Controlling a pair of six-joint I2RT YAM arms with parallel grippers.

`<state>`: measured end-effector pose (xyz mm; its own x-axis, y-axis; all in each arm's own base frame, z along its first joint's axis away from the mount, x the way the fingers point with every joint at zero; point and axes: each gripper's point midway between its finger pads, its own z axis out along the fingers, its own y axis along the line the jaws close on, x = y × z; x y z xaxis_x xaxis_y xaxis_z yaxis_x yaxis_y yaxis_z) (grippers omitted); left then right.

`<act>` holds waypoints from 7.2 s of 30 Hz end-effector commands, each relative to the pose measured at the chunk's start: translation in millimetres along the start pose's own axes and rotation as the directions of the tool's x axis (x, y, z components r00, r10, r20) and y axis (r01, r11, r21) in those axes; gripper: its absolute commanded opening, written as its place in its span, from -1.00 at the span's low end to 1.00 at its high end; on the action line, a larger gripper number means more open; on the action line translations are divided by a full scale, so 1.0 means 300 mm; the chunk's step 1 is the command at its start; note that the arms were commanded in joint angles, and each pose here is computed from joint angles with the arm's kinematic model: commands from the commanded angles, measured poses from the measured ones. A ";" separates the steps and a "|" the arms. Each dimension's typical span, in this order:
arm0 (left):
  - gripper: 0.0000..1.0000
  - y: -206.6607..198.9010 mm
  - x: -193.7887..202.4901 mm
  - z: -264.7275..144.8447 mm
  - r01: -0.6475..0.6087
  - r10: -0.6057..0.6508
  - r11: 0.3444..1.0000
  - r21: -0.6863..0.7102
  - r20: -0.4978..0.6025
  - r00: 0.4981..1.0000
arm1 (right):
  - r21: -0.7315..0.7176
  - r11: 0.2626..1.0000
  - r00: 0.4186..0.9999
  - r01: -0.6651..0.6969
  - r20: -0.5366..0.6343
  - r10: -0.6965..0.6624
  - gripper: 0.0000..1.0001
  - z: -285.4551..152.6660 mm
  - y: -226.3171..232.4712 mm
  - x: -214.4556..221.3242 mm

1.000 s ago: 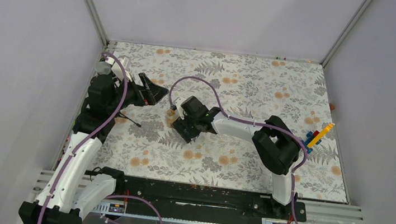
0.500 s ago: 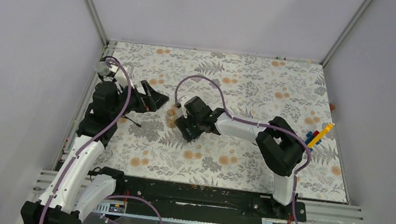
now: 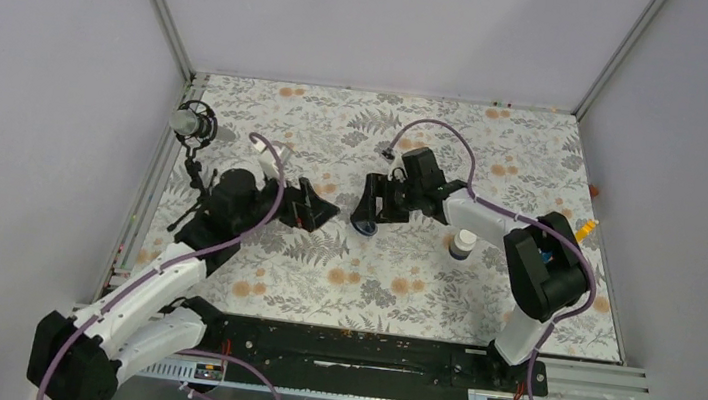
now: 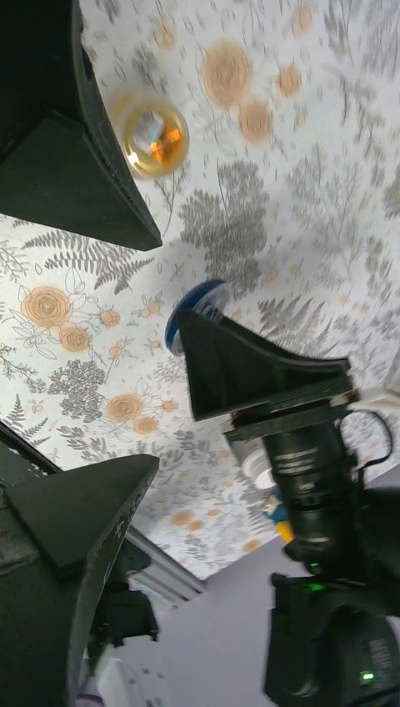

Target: Sort the pills into containers

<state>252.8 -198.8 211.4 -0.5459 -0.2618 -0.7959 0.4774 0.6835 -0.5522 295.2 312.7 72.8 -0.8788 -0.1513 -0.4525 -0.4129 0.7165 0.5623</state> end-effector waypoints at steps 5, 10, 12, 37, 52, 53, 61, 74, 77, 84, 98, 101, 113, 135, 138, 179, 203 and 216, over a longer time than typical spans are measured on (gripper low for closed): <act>0.82 -0.100 0.035 0.145 -0.232 0.232 0.961 0.152 0.015 0.973 | -0.339 0.928 0.979 -0.156 0.072 0.191 0.11 -0.147 0.161 -0.097; 0.81 -0.143 0.077 0.175 -0.324 0.327 0.904 0.279 0.039 0.944 | -0.409 0.895 0.972 -0.178 0.069 0.225 0.11 -0.200 0.197 -0.092; 0.79 -0.159 0.096 0.179 -0.354 0.363 0.875 0.332 0.035 0.931 | -0.432 0.881 0.969 -0.194 0.058 0.242 0.11 -0.218 0.204 -0.084; 0.75 -0.212 0.199 0.260 -0.545 0.516 0.715 0.438 0.195 0.834 | -0.499 0.814 0.946 -0.297 -0.034 0.324 0.13 -0.275 0.246 -0.061; 0.84 -0.150 0.175 0.251 -0.652 0.633 0.688 0.318 0.176 0.754 | -0.419 0.846 0.941 -0.330 -0.075 0.330 0.06 -0.247 0.204 -0.030; 0.85 -0.155 0.172 0.252 -0.654 0.633 0.686 0.320 0.181 0.753 | -0.421 0.846 0.941 -0.328 -0.073 0.329 0.06 -0.247 0.205 -0.032; 0.97 -0.210 0.178 0.268 -0.594 0.556 0.702 0.393 0.220 0.802 | -0.451 0.827 0.935 -0.335 -0.054 0.349 0.07 -0.247 0.218 -0.059; 0.97 -0.199 0.195 0.299 -0.592 0.548 0.718 0.367 0.227 0.805 | -0.452 0.817 0.927 -0.358 -0.069 0.368 0.08 -0.242 0.215 -0.052; 0.97 -0.192 0.190 0.299 -0.617 0.568 0.705 0.348 0.244 0.786 | -0.441 0.818 0.924 -0.371 -0.082 0.374 0.08 -0.235 0.208 -0.041; 0.66 -0.180 0.234 0.304 -0.632 0.598 0.680 0.371 0.217 0.771 | -0.439 0.811 0.918 -0.386 -0.094 0.386 0.08 -0.230 0.206 -0.036; 0.54 -0.164 0.250 0.307 -0.640 0.615 0.676 0.365 0.198 0.763 | -0.440 0.804 0.912 -0.401 -0.104 0.398 0.09 -0.219 0.199 -0.030; 0.36 -0.164 0.238 0.310 -0.649 0.618 0.676 0.349 0.209 0.758 | -0.437 0.805 0.911 -0.402 -0.103 0.399 0.09 -0.216 0.196 -0.028; -0.71 -0.142 0.289 0.305 -0.678 0.664 0.635 0.370 0.187 0.724 | -0.352 0.880 0.940 -0.318 0.006 0.342 0.70 -0.217 0.139 -0.018; -0.77 -0.179 0.530 0.432 -0.694 0.740 0.526 0.492 0.137 0.658 | 0.130 0.985 0.989 -0.109 0.111 0.095 0.29 -0.322 -0.038 0.151; -0.77 -0.180 0.543 0.444 -0.686 0.732 0.535 0.494 0.136 0.668 | 0.124 0.985 0.991 -0.116 0.078 0.107 0.14 -0.292 -0.036 0.182; -0.60 -0.144 0.612 0.459 -0.676 0.738 0.557 0.483 0.087 0.670 | 0.129 0.985 0.994 -0.111 0.038 0.107 0.01 -0.174 -0.028 0.203; 0.57 -0.171 0.566 0.456 -0.630 0.668 0.631 0.454 0.096 0.738 | 0.209 0.975 0.997 -0.069 -0.013 0.074 -0.75 -0.177 -0.077 0.261; -0.65 -0.144 0.587 0.435 -0.665 0.694 0.601 0.444 0.123 0.710 | 0.441 0.897 0.999 0.007 -0.039 0.012 -0.71 -0.214 -0.175 0.298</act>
<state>222.0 -353.8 33.0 -0.0822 0.3065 -0.9483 0.9547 0.2972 0.0133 226.8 263.6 77.1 -0.8841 -0.1092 -0.4543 -0.3299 0.8345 0.4413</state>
